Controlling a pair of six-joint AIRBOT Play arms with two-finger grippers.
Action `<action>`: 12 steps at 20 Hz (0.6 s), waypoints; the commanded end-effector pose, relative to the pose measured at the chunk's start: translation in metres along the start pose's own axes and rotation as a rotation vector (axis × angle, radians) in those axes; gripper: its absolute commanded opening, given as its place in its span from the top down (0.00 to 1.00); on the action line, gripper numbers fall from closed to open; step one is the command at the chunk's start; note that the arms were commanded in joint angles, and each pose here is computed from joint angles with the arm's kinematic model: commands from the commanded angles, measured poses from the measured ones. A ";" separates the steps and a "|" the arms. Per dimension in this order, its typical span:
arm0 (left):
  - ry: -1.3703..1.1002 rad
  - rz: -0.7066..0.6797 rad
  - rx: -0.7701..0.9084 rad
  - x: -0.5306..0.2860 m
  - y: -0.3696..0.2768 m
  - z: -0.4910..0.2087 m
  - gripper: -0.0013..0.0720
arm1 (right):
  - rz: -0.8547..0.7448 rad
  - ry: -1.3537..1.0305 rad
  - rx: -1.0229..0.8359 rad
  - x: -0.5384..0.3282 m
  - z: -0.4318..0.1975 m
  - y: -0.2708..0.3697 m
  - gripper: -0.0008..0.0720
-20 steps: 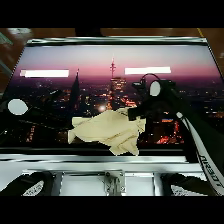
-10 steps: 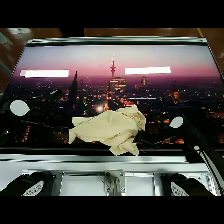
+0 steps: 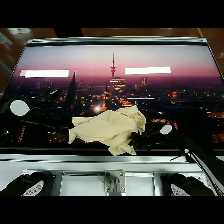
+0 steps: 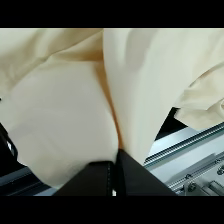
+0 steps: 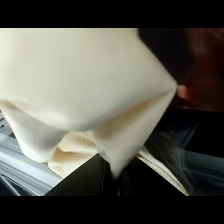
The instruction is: Fold the shirts.
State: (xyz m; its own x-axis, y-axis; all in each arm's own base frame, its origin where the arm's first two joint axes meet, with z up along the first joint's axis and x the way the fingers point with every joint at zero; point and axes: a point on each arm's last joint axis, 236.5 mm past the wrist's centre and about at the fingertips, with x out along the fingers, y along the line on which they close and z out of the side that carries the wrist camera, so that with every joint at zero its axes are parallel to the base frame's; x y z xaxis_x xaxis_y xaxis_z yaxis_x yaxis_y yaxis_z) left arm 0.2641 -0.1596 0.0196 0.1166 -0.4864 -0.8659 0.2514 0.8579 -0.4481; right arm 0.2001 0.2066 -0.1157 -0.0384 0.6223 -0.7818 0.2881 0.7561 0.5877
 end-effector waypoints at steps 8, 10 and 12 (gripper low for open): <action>-0.391 0.239 0.082 -0.178 0.023 0.083 0.93 | -0.148 -0.705 -0.564 -0.294 0.063 0.130 0.91; -0.589 0.260 0.114 -0.257 -0.009 0.096 0.93 | -0.074 -1.038 -0.644 -0.409 0.035 0.185 0.91; -0.779 0.209 0.224 -0.324 -0.068 0.098 0.93 | 0.020 -1.282 -0.710 -0.495 -0.014 0.231 0.91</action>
State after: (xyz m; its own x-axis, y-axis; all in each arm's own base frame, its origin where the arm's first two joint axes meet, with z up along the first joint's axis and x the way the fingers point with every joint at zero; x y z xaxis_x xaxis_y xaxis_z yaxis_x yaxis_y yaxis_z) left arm 0.3293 -0.0739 0.2480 0.6484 -0.3466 -0.6779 0.2806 0.9365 -0.2104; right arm 0.3169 0.1100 0.2665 0.7526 0.4188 -0.5081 -0.2502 0.8957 0.3677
